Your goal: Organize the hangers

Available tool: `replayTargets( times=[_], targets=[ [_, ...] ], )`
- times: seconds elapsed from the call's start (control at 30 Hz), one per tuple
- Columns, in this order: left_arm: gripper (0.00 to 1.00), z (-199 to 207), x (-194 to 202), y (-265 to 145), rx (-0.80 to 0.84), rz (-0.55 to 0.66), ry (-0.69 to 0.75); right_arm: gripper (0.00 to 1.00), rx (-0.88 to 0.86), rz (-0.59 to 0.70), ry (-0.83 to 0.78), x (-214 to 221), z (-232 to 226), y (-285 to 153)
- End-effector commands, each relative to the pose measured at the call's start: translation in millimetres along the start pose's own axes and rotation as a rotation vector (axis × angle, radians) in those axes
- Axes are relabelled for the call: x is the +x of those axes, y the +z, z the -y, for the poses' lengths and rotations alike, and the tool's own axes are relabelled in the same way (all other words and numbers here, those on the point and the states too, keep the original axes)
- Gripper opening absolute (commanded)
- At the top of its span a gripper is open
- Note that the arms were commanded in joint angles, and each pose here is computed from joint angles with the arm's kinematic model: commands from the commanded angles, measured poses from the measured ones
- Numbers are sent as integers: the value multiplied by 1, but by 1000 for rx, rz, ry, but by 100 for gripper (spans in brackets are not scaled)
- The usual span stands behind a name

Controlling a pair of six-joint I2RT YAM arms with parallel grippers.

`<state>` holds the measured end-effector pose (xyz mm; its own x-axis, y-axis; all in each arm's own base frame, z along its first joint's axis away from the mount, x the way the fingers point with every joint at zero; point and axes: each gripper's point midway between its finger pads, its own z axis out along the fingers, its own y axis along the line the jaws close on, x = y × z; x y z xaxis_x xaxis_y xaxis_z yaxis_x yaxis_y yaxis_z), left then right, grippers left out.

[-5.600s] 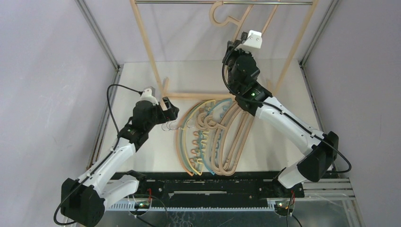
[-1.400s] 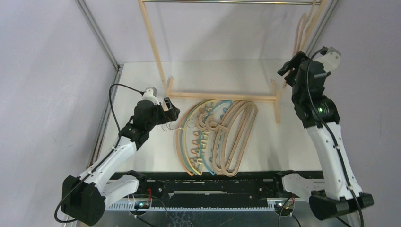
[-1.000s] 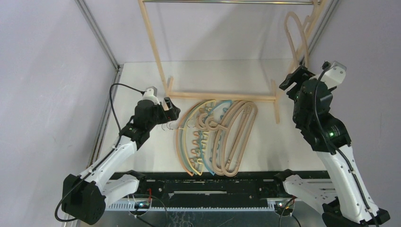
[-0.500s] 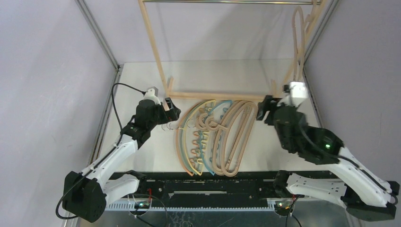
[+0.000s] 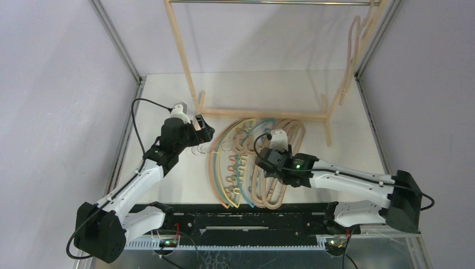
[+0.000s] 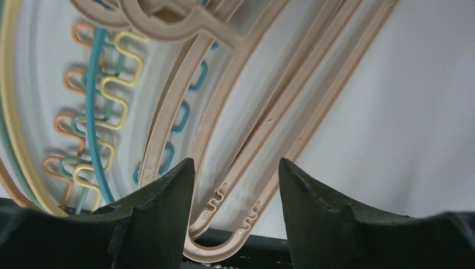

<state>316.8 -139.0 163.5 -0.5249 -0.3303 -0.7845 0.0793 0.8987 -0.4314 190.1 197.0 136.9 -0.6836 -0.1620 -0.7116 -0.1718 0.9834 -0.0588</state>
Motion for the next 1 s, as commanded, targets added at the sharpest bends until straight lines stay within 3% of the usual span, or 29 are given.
replayTargets(
  times=[0.0,0.23,0.97],
  targets=[
    [99,10,-5,-2,46,32,-11,64,-112,-54,129,13,-40,18],
    [100,8,-1,-4,48,32,-14,63,-112,-131,125,35,-62,47],
    [100,4,5,-5,41,20,-5,54,151,-234,118,80,-22,79]
  ],
)
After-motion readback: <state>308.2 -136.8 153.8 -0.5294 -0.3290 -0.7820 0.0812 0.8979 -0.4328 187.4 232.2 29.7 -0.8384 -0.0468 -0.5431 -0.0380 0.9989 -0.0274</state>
